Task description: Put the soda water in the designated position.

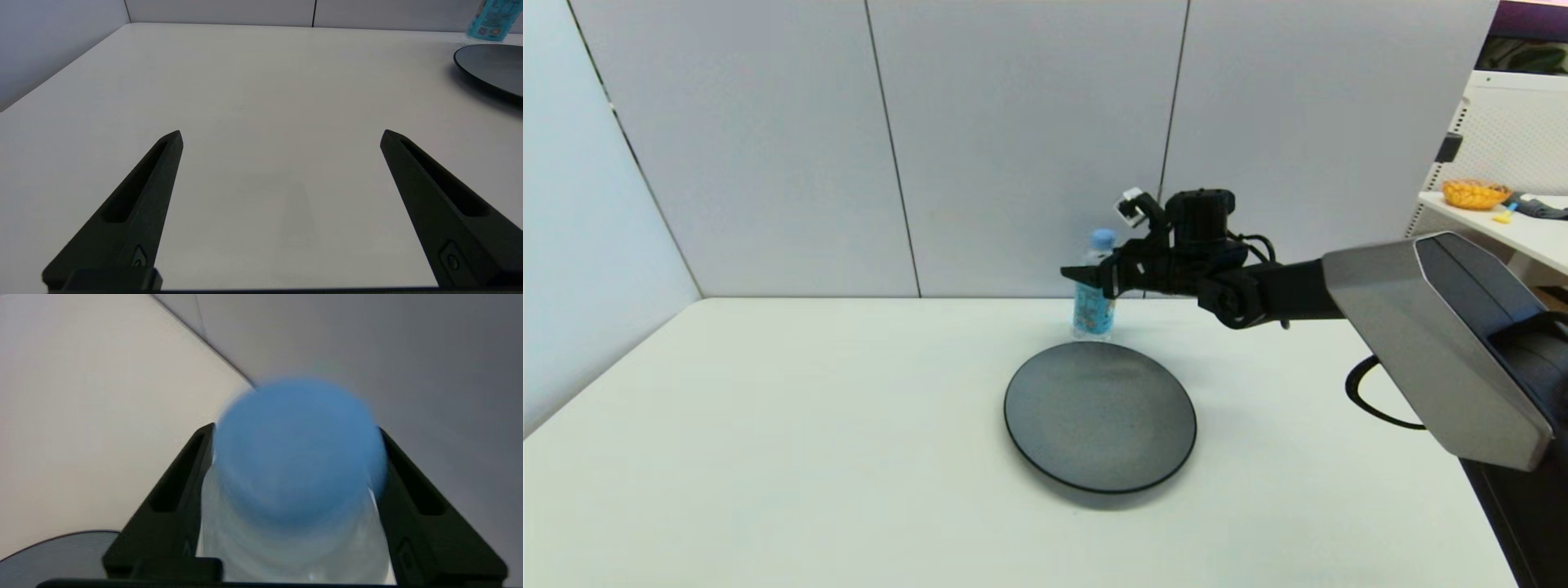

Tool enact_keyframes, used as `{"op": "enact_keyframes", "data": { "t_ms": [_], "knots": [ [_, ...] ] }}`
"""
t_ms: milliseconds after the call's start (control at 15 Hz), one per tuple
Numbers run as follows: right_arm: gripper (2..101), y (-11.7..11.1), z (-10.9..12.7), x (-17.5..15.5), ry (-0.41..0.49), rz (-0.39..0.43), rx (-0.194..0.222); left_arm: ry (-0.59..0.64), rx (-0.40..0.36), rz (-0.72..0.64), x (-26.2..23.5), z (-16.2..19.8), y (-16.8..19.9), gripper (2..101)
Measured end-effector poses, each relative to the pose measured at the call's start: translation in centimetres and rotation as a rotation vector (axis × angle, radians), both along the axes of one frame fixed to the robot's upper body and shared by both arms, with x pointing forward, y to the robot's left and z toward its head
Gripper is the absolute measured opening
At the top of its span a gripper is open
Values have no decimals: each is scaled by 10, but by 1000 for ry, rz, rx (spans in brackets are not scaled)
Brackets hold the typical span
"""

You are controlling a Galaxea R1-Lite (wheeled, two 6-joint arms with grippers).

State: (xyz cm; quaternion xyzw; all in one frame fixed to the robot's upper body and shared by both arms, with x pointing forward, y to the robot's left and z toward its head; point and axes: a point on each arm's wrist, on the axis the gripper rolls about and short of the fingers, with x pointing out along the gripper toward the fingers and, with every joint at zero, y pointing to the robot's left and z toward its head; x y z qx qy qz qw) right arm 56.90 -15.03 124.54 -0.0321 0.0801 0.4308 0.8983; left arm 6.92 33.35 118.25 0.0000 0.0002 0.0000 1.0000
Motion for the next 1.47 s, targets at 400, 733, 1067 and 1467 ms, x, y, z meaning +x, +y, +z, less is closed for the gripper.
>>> {"op": "enact_keyframes", "data": {
  "t_ms": [400,733,1067,1467],
  "knots": [
    [854,-2,4,-1,-3,-2,2,0,0,0,0,0,0,979],
    [914,-26,26,-17,36,-45,-4,0,0,0,0,0,0,979],
    [945,-85,54,-80,116,-130,-24,0,0,0,0,0,0,979],
    [964,-147,90,-203,94,-253,-15,0,0,0,0,0,0,979]
  ]
}}
